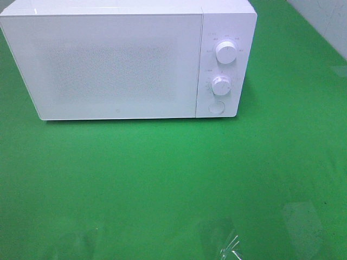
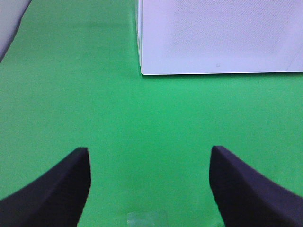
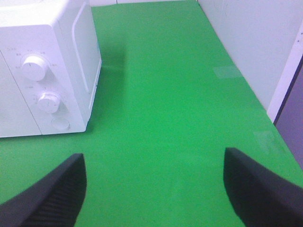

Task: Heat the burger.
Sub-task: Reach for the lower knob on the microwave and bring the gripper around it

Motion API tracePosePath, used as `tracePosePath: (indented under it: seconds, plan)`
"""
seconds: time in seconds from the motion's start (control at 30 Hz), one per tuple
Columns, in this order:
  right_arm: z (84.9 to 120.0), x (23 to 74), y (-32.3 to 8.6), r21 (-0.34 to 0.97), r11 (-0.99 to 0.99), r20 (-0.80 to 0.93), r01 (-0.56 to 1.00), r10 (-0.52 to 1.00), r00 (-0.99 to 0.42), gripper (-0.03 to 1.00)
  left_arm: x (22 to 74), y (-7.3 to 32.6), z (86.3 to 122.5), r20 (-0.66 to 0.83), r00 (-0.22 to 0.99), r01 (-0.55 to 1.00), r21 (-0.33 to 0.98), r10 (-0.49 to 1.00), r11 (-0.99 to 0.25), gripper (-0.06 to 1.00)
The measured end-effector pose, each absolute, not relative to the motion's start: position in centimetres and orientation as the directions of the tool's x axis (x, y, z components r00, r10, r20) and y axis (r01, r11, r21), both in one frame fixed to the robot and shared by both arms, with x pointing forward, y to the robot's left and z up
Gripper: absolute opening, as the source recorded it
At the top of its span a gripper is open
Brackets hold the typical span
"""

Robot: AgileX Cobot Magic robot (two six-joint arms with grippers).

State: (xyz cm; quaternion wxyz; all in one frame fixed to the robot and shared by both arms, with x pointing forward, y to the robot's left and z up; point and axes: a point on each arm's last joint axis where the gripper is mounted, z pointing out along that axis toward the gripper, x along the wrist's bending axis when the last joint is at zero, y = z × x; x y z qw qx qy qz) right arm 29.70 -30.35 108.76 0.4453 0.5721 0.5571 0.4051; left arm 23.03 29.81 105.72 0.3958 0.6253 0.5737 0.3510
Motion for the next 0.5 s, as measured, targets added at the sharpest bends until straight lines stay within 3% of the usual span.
tracePosePath:
  seconds: [0.5]
  plan:
    - [108.7, 34.9, -30.3, 0.957, 0.026, -0.037, 0.289, 0.999, 0.032, 0.75, 23.0, 29.8, 105.7, -0.015, 0.095, 0.44, 0.898, 0.995, -0.028, 0.65]
